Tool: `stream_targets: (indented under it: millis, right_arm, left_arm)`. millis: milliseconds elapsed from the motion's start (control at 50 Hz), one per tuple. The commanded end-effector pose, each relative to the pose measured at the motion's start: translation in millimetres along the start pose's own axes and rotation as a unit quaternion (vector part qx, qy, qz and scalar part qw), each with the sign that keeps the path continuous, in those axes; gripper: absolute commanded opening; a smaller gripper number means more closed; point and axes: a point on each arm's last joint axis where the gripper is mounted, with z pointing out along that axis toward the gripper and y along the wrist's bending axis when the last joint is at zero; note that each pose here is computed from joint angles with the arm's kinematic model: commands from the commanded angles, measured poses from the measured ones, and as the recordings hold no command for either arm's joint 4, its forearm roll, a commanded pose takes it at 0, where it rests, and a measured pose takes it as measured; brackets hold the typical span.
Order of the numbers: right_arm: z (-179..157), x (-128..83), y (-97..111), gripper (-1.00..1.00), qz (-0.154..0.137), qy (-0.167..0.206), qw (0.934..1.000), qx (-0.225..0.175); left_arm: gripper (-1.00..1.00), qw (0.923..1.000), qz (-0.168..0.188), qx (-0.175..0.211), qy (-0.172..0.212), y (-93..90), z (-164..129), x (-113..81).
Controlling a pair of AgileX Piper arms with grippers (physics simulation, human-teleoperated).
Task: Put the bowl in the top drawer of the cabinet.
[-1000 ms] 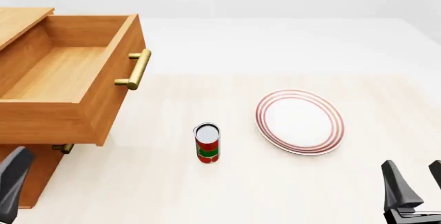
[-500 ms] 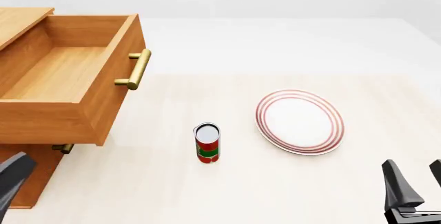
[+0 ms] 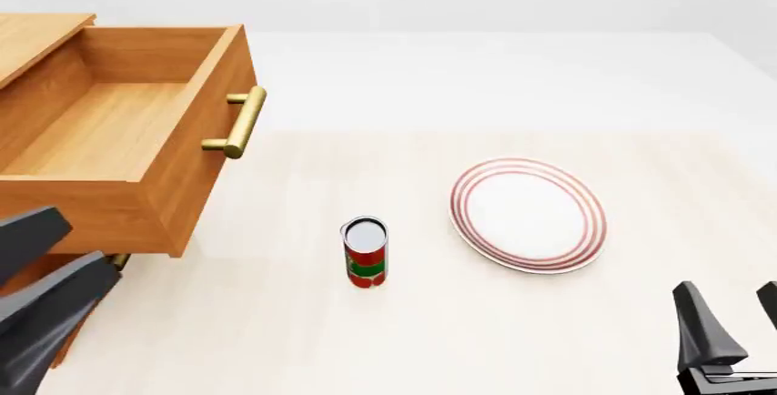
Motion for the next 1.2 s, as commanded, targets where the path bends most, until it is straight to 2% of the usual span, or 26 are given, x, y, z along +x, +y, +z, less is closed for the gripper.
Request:
stream_targets:
  millis: [20, 460, 720, 1200]
  right_arm:
    - [0, 0, 0, 1.0, 0.0, 0.0, 1.0, 0.0]
    - [0, 0, 0, 1.0, 0.0, 0.0, 1.0, 0.0]
    - [0, 0, 0, 1.0, 0.0, 0.0, 1.0, 0.0]
    - [0, 0, 0, 1.0, 0.0, 0.0, 1.0, 0.0]
  left_arm:
    - [1.0, 0.9988, -0.007, 0.047, 0.011, -6.5, 18, -0.4]
    - [1.0, 0.9921, -0.026, 0.116, 0.04, -22.2, 44, 6.0]
    - [1.0, 0.9827, -0.052, 0.161, 0.075, -40.8, 69, 15.2]
    - [1.0, 0.9667, -0.088, 0.201, 0.131, -69.3, 99, 31.1]
